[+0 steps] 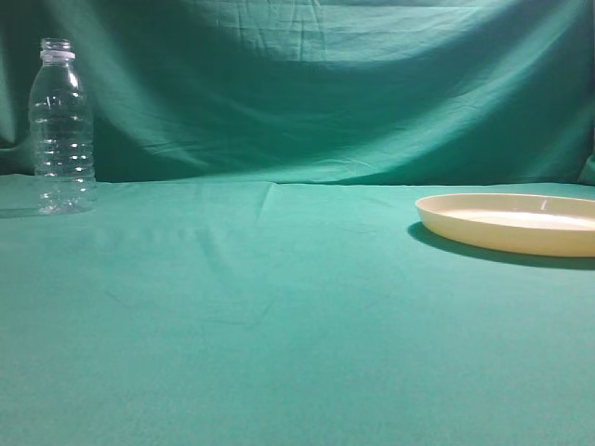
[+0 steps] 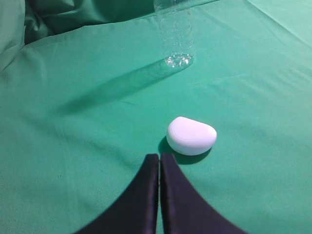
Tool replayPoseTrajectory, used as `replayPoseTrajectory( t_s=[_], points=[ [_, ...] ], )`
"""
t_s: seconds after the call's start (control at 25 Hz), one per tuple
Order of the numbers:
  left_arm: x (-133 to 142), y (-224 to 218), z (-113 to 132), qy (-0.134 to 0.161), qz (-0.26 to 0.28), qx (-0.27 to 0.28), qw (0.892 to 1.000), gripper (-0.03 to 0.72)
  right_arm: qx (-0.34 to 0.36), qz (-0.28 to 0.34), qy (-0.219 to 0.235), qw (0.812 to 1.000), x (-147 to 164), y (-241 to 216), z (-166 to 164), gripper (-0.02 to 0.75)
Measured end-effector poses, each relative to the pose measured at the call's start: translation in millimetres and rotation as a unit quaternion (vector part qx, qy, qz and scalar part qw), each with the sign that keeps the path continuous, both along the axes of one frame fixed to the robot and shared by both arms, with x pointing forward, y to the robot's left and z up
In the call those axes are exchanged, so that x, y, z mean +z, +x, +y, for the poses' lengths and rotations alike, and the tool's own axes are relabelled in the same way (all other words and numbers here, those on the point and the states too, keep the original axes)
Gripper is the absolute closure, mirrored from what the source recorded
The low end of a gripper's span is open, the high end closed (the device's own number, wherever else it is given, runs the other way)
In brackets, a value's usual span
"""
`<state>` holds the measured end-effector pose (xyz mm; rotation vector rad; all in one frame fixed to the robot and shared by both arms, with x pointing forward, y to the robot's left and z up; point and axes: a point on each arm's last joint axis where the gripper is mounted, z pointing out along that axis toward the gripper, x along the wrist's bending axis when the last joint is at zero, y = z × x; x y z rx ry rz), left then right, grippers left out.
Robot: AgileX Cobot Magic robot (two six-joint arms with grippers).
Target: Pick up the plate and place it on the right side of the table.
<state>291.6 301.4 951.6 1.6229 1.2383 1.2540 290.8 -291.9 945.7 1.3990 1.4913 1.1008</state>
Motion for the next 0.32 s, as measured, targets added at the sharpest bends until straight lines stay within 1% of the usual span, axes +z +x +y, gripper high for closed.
replayPoseTrajectory(
  t_s=[0.32],
  points=[
    [0.0,0.0,0.0,0.000,0.000,0.000,1.000,0.688,0.000,0.000,-0.001,1.000,0.0,0.0,0.0,0.738]
  ],
)
